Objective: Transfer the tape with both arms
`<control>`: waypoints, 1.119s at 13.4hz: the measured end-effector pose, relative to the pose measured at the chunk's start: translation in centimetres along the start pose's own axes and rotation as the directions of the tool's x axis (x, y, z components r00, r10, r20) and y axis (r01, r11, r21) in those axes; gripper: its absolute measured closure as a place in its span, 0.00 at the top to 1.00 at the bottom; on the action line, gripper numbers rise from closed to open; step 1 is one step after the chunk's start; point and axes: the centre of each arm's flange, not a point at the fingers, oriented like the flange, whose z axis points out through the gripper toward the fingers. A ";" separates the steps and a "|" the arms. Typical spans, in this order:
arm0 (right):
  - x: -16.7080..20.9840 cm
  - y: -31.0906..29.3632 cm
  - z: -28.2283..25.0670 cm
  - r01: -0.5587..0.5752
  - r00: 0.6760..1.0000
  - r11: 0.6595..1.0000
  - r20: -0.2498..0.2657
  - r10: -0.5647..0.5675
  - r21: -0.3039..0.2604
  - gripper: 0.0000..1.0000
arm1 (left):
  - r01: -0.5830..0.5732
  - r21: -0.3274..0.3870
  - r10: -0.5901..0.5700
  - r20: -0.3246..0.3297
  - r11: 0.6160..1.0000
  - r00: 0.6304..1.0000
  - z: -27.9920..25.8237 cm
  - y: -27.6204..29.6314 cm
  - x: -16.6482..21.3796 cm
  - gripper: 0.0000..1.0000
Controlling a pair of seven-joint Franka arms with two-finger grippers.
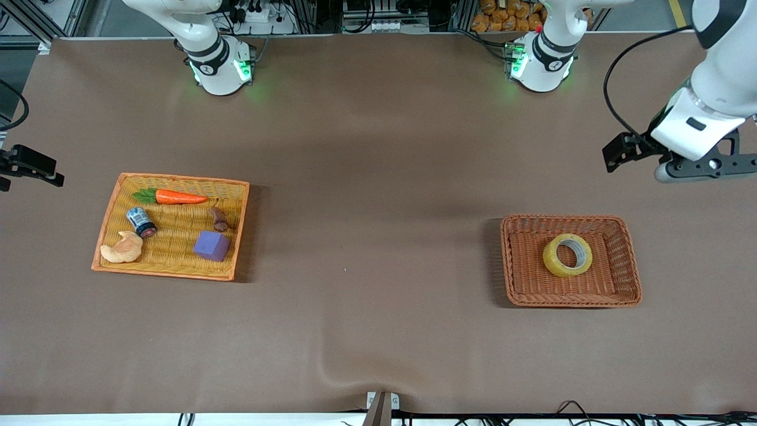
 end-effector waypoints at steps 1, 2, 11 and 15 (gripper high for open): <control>0.0 0.0 0.0 0.000 1.000 1.000 0.000 0.000 0.000 1.00 | -0.034 -0.020 0.034 0.013 0.999 0.999 -1.3 0.1 -0.4 1.00; 0.0 0.0 0.0 0.000 1.000 1.000 0.000 0.000 0.000 1.00 | -0.086 -0.033 0.086 0.018 0.996 0.996 -2.4 -0.3 -0.7 1.00; 0.0 0.0 0.0 0.000 1.000 1.000 0.000 0.000 0.000 1.00 | -0.171 -0.041 0.172 0.024 0.984 0.985 -3.0 -1.9 -0.6 1.00; 0.0 0.0 0.0 0.000 1.000 1.000 0.000 0.000 0.000 1.00 | -0.159 -0.043 0.160 0.027 0.986 0.987 -2.9 -2.6 -0.4 1.00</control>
